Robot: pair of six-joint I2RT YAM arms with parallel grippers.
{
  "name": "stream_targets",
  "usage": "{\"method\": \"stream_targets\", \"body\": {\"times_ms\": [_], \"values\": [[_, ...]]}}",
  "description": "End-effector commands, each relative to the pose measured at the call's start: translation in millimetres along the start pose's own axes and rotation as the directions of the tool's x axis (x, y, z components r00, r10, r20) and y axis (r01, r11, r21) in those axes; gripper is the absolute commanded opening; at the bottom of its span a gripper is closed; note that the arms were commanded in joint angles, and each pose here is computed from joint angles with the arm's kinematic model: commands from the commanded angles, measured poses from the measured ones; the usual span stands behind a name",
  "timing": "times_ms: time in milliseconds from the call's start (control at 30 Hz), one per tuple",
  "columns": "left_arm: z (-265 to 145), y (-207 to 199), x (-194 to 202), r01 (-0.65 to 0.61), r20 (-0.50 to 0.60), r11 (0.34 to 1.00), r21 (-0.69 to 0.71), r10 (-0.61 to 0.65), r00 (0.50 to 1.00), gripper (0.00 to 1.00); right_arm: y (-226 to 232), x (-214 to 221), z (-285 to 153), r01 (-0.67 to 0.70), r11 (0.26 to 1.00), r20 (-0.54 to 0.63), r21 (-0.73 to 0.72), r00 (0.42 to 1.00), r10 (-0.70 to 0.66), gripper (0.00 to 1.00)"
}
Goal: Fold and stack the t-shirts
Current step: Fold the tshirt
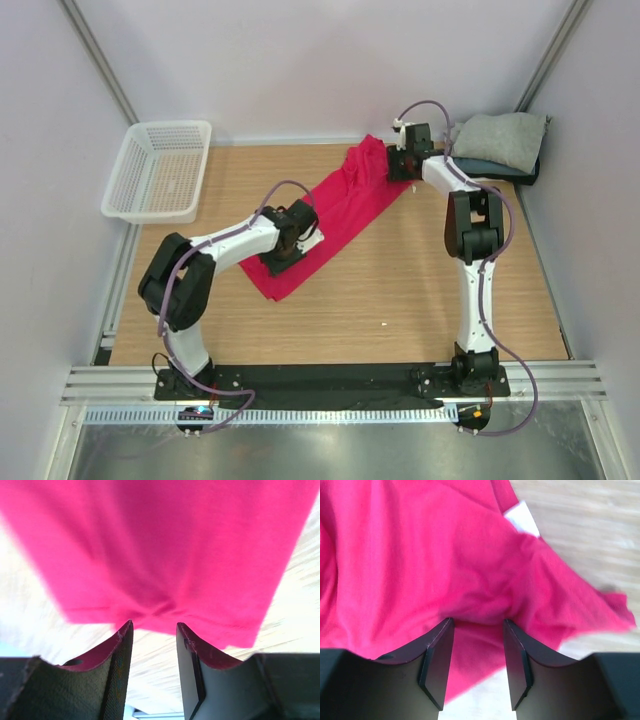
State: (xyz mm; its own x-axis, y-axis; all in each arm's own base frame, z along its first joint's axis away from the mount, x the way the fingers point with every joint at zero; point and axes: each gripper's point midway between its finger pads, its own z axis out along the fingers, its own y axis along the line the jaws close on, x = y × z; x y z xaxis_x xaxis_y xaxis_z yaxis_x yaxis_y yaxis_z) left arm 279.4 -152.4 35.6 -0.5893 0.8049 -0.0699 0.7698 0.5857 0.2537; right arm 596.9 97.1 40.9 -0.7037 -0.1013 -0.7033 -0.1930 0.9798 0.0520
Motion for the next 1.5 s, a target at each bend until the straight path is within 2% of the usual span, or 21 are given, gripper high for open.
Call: {"method": "stream_targets", "body": {"times_ms": [0, 133, 200, 433, 867, 1300, 1400, 1467], "values": [[-46, 38, -29, -0.001, 0.129, 0.993, -0.122, 0.017, 0.992, 0.41, 1, -61, -66, 0.015, 0.999, 0.139, 0.029, 0.99, -0.019, 0.5], [-60, 33, -46, -0.021, 0.166, 0.998, -0.055, 0.029, 0.986, 0.43, 6, -62, -101, -0.005, 1.0, 0.149, 0.005, 0.989, 0.004, 0.5], [-60, 26, -53, -0.031, 0.183, 0.999, -0.012, 0.033, 0.983, 0.44, 12, -49, -107, -0.013, 1.0, 0.12, -0.021, 0.993, 0.016, 0.5], [-61, -6, -33, -0.046, 0.123, 0.986, 0.157, 0.027, 0.992, 0.43, 18, -27, -139, -0.041, 0.998, 0.089, -0.041, 0.995, 0.045, 0.51], [-23, -53, 20, -0.012, -0.024, 0.951, 0.309, 0.021, 0.999, 0.43, 7, -8, -112, -0.032, 0.999, 0.043, 0.002, 0.999, 0.032, 0.52], [4, -72, 22, 0.039, -0.102, 0.929, 0.368, -0.001, 0.995, 0.44, -4, 8, -77, 0.018, 0.999, -0.001, 0.037, 1.0, -0.018, 0.52], [8, -78, 24, 0.047, -0.118, 0.92, 0.389, 0.0, 0.993, 0.41, -5, 11, -72, 0.026, 0.999, -0.009, 0.037, 1.0, -0.025, 0.53], [8, -81, 24, 0.051, -0.123, 0.915, 0.401, -0.001, 0.992, 0.35, -9, 13, -66, 0.032, 0.998, -0.014, 0.051, 0.999, -0.031, 0.53]]}}
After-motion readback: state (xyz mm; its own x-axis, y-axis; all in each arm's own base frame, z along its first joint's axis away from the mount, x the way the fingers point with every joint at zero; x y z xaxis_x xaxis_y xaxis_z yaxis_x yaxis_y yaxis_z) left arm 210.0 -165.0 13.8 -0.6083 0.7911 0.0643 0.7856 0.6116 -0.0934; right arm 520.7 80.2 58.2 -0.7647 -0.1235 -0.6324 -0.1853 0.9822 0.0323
